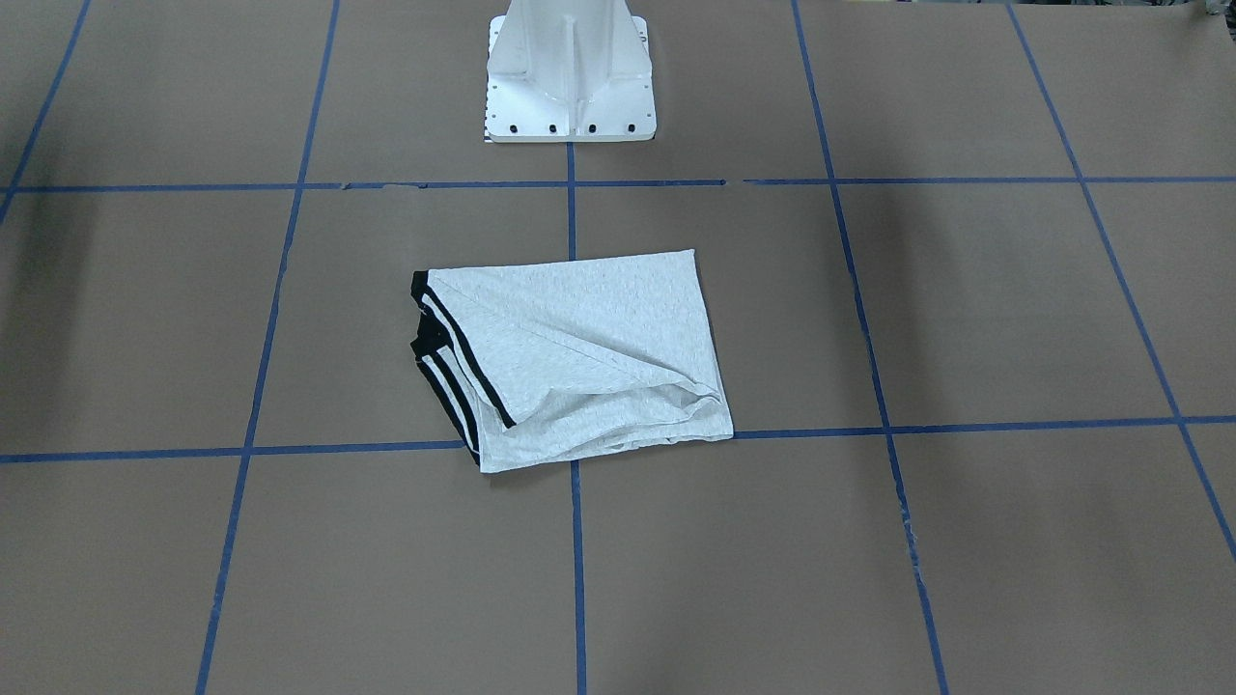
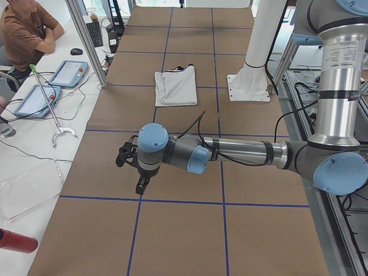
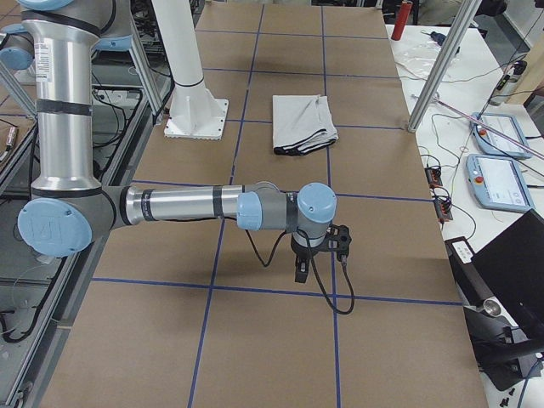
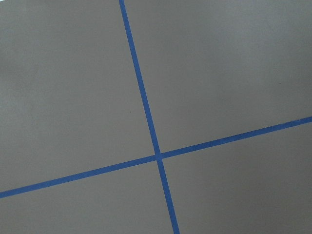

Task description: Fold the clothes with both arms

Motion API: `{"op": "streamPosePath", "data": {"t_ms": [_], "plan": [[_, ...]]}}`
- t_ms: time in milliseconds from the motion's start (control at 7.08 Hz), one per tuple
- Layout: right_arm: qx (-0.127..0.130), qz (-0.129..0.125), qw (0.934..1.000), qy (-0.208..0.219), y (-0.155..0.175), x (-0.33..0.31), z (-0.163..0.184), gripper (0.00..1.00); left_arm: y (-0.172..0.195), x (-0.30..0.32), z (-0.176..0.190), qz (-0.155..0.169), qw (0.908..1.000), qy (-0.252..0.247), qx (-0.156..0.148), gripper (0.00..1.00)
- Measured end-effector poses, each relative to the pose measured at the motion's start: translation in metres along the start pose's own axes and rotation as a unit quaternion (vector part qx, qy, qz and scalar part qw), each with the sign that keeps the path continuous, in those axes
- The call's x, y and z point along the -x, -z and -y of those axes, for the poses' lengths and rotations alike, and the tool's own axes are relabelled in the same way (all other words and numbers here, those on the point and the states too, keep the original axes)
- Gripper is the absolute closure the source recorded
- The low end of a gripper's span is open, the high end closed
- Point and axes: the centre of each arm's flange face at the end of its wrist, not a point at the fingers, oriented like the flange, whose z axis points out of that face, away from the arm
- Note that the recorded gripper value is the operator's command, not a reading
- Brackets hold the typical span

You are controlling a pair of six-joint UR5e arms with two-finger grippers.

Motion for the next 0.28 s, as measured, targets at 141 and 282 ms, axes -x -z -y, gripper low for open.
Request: {"op": "streamPosePath", "data": {"t_ms": [141, 282], "plan": [[-0.001, 0.0, 1.0, 0.001, 0.0007, 0.0007, -0.0001, 0.0, 0.0, 0.0, -0.0003, 0.0, 1.0, 0.0, 0.0, 0.0], [-0.003, 0.0, 1.0, 0.002, 0.0011, 0.0009, -0.0005, 0.0, 0.0, -0.0001, -0.0003, 0.0, 1.0, 0.0, 0.0, 0.0]]}}
